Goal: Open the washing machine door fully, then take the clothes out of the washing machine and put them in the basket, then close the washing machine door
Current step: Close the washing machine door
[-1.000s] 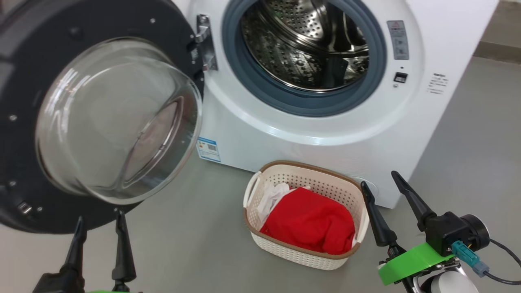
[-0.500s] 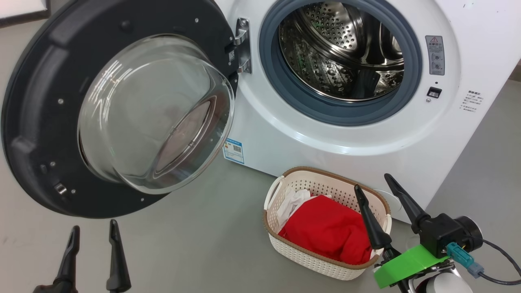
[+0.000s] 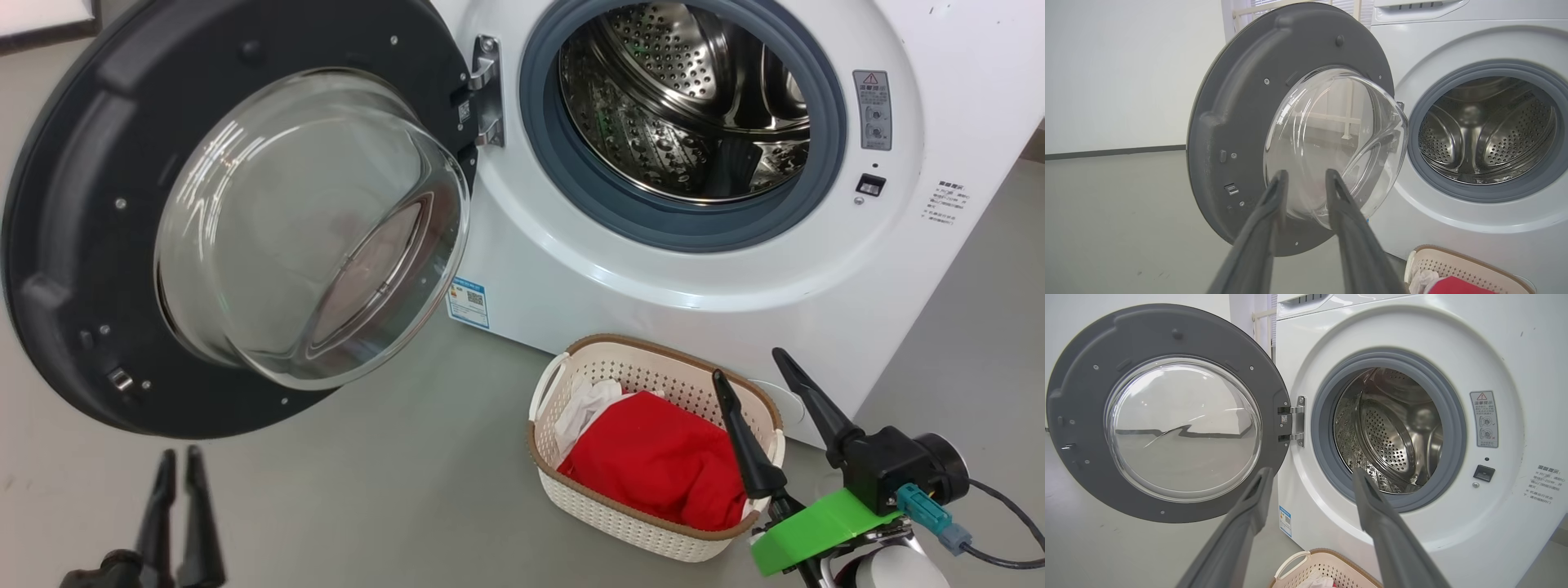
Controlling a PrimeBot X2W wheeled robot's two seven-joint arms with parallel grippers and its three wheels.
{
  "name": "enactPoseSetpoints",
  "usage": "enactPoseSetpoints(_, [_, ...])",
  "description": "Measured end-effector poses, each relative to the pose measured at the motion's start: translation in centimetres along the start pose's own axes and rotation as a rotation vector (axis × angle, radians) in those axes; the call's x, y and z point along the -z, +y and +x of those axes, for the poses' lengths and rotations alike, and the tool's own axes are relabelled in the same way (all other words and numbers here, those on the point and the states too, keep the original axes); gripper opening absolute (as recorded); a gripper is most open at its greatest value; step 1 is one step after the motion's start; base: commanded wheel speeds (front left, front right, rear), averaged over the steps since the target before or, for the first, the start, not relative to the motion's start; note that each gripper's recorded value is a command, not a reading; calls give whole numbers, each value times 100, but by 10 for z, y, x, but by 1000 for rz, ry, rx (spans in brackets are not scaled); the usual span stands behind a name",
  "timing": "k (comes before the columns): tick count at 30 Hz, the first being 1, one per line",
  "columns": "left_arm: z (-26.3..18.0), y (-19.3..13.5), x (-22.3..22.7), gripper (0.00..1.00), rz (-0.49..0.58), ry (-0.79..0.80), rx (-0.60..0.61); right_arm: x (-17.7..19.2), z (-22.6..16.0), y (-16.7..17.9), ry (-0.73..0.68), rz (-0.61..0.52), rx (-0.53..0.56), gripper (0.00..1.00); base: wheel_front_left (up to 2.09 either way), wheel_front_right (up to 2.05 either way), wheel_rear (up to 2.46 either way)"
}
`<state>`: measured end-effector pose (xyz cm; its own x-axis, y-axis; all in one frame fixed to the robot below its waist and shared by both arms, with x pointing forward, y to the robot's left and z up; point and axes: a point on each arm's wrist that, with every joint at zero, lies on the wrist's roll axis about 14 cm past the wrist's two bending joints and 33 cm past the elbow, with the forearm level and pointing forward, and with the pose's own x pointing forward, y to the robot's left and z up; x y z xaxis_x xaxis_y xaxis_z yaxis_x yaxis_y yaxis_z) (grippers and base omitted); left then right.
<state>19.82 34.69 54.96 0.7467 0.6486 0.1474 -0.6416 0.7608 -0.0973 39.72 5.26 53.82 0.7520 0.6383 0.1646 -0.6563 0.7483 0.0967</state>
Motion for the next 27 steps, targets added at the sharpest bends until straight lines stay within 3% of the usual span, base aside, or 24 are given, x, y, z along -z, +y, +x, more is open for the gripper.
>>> enactPoseSetpoints(6, [4, 3, -10, 0, 54, -48, 0, -1, -1, -3, -2, -1, 10, 100, 0, 0, 0])
enactPoseSetpoints(16, [58, 17, -99, 0, 155, -357, -17, 2, -4, -13, 3, 3, 37, 100, 0, 0, 0])
enactPoseSetpoints(19, [79, 31, -124, 0, 116, -416, -61, 3, -6, -18, 5, 3, 53, 100, 0, 0, 0])
enactPoseSetpoints(22, [110, 50, -145, 0, -68, -444, -117, 5, -9, -24, 14, 4, 73, 100, 0, 0, 0])
enactPoseSetpoints(27, [143, 67, -152, 0, -213, -407, -165, 7, -12, -30, 21, 1, 91, 100, 0, 0, 0])
